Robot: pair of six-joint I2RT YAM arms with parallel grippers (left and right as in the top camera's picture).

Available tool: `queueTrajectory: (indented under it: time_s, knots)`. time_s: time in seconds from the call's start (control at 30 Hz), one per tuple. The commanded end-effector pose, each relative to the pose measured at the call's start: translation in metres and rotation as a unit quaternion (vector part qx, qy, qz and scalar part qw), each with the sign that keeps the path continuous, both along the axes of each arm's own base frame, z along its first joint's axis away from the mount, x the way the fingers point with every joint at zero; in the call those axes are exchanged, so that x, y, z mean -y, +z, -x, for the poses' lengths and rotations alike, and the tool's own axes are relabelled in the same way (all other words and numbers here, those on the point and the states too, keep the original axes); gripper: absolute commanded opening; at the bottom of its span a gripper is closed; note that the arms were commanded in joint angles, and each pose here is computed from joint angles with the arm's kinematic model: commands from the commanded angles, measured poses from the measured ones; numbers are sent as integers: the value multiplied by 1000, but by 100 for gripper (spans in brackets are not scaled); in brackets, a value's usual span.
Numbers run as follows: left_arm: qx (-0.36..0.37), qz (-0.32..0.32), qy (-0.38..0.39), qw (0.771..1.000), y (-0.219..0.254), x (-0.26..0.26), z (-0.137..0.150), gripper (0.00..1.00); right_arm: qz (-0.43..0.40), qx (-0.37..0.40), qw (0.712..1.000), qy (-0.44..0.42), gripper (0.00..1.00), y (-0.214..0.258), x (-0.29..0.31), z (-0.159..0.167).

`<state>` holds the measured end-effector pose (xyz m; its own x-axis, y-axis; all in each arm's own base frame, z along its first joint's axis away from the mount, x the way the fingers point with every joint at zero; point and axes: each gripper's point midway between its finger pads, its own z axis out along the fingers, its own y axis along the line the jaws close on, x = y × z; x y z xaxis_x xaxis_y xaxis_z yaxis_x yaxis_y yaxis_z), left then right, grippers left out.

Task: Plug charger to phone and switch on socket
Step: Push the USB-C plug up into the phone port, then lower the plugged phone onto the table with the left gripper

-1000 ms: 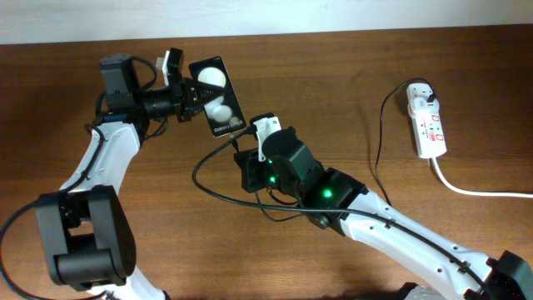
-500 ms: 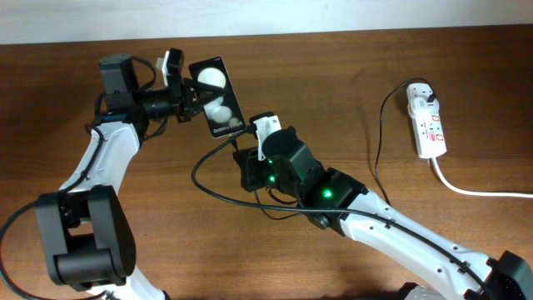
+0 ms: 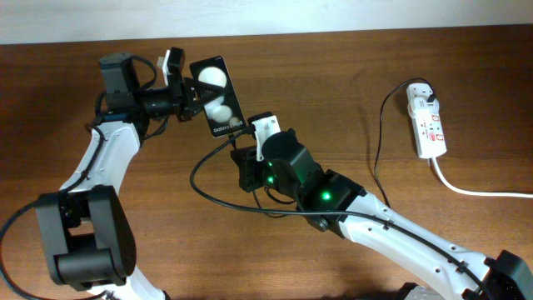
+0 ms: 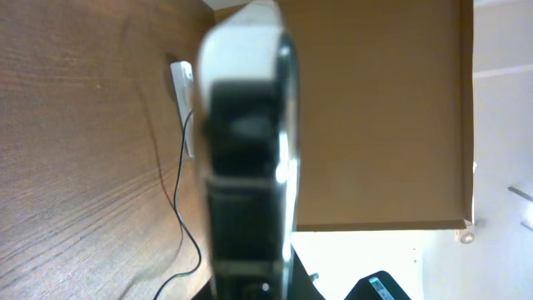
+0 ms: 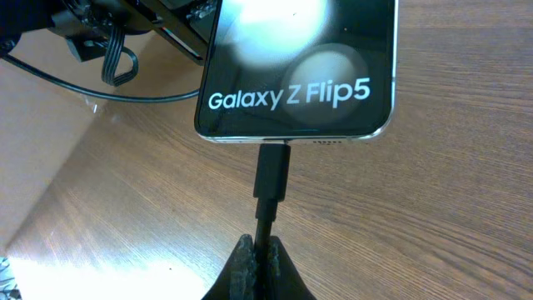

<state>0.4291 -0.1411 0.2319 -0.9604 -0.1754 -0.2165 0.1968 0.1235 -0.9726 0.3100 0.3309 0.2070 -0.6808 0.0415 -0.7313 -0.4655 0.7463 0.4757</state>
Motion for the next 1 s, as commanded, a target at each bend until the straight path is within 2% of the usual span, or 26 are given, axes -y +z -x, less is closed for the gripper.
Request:
queueTrajectory:
  time_s: [0.0, 0.03, 0.07, 0.17, 0.27, 0.33, 0.37, 0.43, 0.57, 0.67, 0.73, 0.77, 0.83, 0.9, 0.97]
  knots:
    - [21, 40, -79, 996, 16, 14, 27, 0, -19, 55, 997, -41, 4, 32, 7, -21]
    - [32, 37, -78, 996, 16, 14, 27, 0, -15, 50, 998, -41, 4, 29, 8, -20]
    - [41, 28, -67, 996, 13, 14, 23, 0, -10, 46, 998, -41, 9, 27, 10, -19]
    - [66, -7, -27, 997, 4, 12, 8, 0, 2, 43, 998, -52, 32, 31, 22, -13]
    - [77, -27, -5, 997, -2, 10, 0, 0, 31, 43, 995, -86, 46, 42, 52, -2]
    - [74, -49, 19, 996, -9, 12, -9, 0, 71, 58, 984, -151, 75, 55, 94, 4]
    - [71, -66, 32, 995, -15, 18, -13, 0, 94, 65, 976, -184, 99, 58, 116, 8]
    - [52, -110, 54, 991, -33, 39, -18, 0, 153, 70, 956, -238, 99, 55, 154, 14]
    - [95, -181, 34, 978, -52, 104, -4, 0, 231, 29, 945, -231, 99, 22, 169, 24]
    - [123, -214, 37, 968, -56, 113, -6, 0, 249, 17, 941, -228, 99, 8, 165, 21]
    - [142, -265, 52, 952, -68, 103, -13, 0, 278, -2, 935, -220, 99, -15, 160, 16]
    - [138, -267, 49, 953, -74, 104, -15, 0, 286, -13, 935, -210, 99, -25, 155, 16]
    - [112, -275, 40, 954, -101, 108, -27, 0, 261, -38, 949, -173, 99, -30, 139, 23]
    - [102, -290, 19, 951, -114, 120, -46, 0, 217, -34, 963, -153, 99, -7, 128, 27]
    - [86, -321, -22, 943, -134, 138, -53, 0, 185, -9, 969, -162, 99, 22, 132, 28]
